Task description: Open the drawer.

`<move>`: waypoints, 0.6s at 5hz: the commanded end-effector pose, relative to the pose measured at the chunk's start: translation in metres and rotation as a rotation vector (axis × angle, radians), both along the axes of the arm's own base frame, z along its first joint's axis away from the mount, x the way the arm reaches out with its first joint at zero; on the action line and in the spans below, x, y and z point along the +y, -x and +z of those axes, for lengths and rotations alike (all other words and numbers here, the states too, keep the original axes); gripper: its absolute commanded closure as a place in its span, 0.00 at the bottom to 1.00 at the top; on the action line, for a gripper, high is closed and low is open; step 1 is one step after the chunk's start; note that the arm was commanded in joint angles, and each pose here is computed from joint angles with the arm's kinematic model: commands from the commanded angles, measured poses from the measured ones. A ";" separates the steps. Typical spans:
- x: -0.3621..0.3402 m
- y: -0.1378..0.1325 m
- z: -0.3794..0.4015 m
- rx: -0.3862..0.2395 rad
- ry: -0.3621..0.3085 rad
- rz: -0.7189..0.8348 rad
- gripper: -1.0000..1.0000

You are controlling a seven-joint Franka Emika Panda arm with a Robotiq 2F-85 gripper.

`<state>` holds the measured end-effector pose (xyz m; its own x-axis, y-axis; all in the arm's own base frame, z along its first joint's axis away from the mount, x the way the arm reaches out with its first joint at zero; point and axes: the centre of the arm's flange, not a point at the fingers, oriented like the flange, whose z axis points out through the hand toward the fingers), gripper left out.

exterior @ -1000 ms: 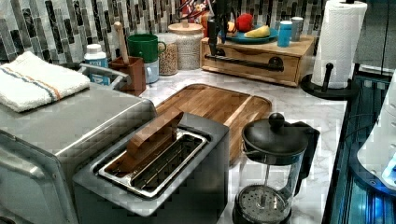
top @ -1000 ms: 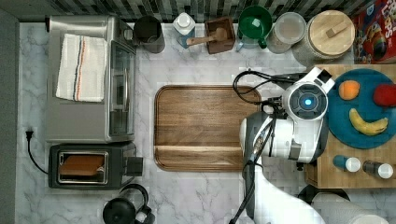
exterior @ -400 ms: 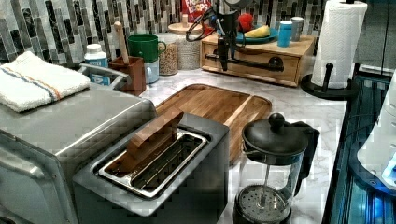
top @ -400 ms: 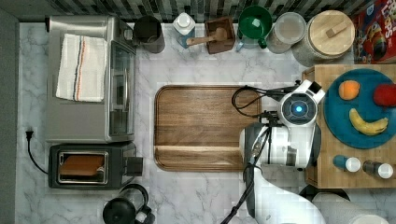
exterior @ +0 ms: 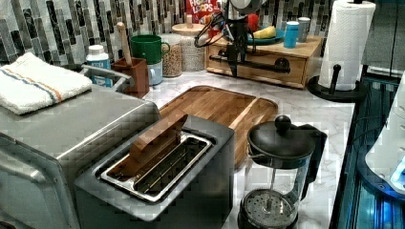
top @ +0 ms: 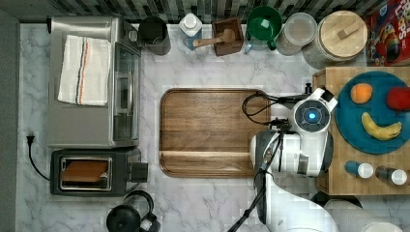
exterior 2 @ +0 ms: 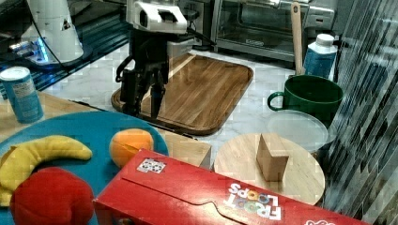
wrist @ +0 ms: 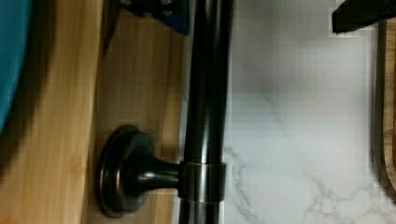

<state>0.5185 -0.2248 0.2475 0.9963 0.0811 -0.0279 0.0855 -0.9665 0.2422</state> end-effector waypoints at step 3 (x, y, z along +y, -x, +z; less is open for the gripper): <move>0.116 -0.043 0.000 0.062 -0.183 0.016 0.00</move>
